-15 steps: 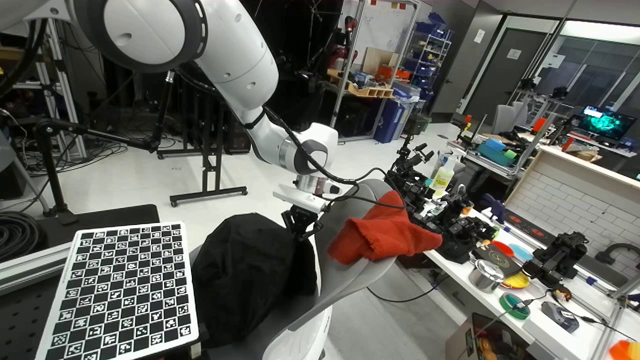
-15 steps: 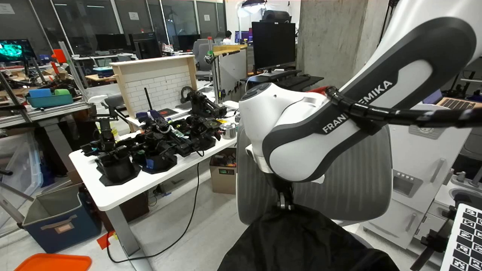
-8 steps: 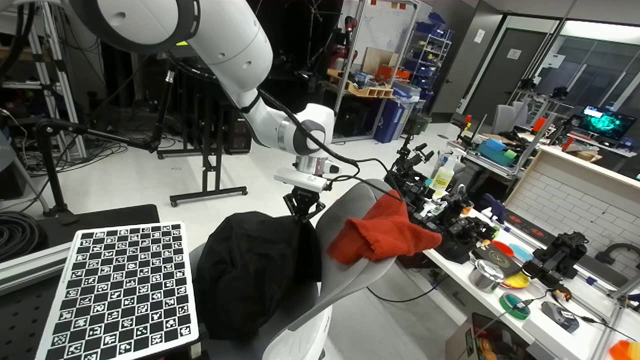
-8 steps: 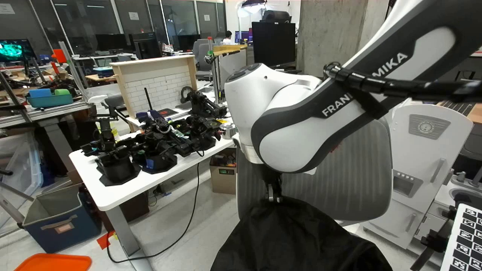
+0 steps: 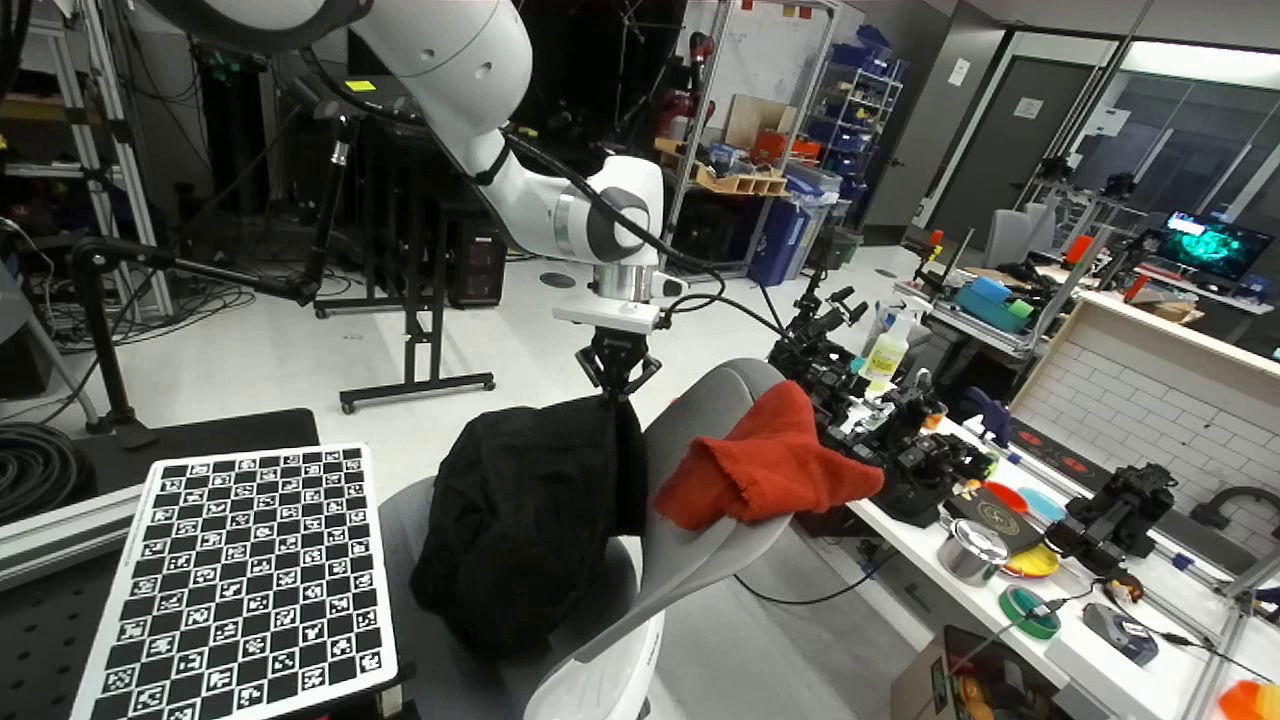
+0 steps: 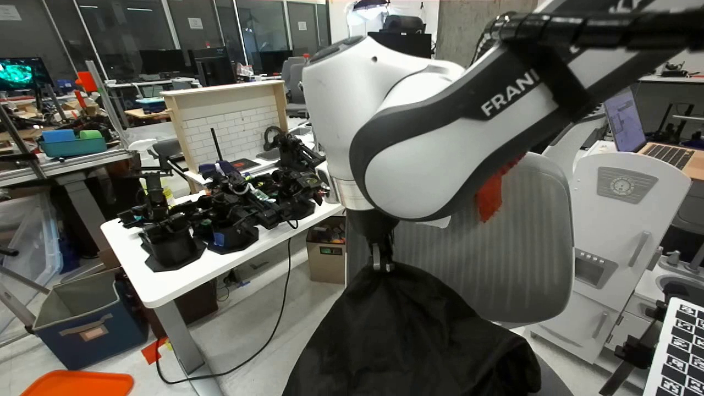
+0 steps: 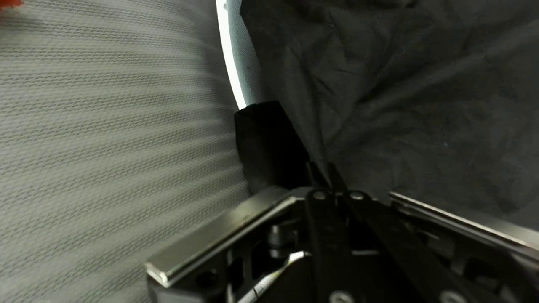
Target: Lift the towel and bag from the seat and put them on the head seat
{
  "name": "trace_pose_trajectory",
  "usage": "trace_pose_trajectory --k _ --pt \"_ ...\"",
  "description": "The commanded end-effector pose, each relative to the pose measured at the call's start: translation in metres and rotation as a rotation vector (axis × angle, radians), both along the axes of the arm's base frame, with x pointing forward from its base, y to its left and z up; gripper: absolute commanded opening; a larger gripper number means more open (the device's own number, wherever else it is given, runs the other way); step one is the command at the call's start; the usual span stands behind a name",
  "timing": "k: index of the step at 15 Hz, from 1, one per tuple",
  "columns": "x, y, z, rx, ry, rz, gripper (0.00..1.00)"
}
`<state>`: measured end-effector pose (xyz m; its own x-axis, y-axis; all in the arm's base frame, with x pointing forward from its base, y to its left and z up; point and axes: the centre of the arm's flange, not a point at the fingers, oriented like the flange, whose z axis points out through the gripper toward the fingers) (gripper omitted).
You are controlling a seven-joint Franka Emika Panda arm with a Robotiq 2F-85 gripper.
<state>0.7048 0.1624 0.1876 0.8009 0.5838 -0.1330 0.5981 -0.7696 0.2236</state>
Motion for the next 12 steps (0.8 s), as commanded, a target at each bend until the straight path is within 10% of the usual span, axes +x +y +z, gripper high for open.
trace_pose_trajectory --k 1,12 --pt "0.003 -0.002 0.049 -0.001 -0.073 -0.001 0.0" --pt "0.025 -0.013 0.257 0.076 -0.284 -0.044 0.0"
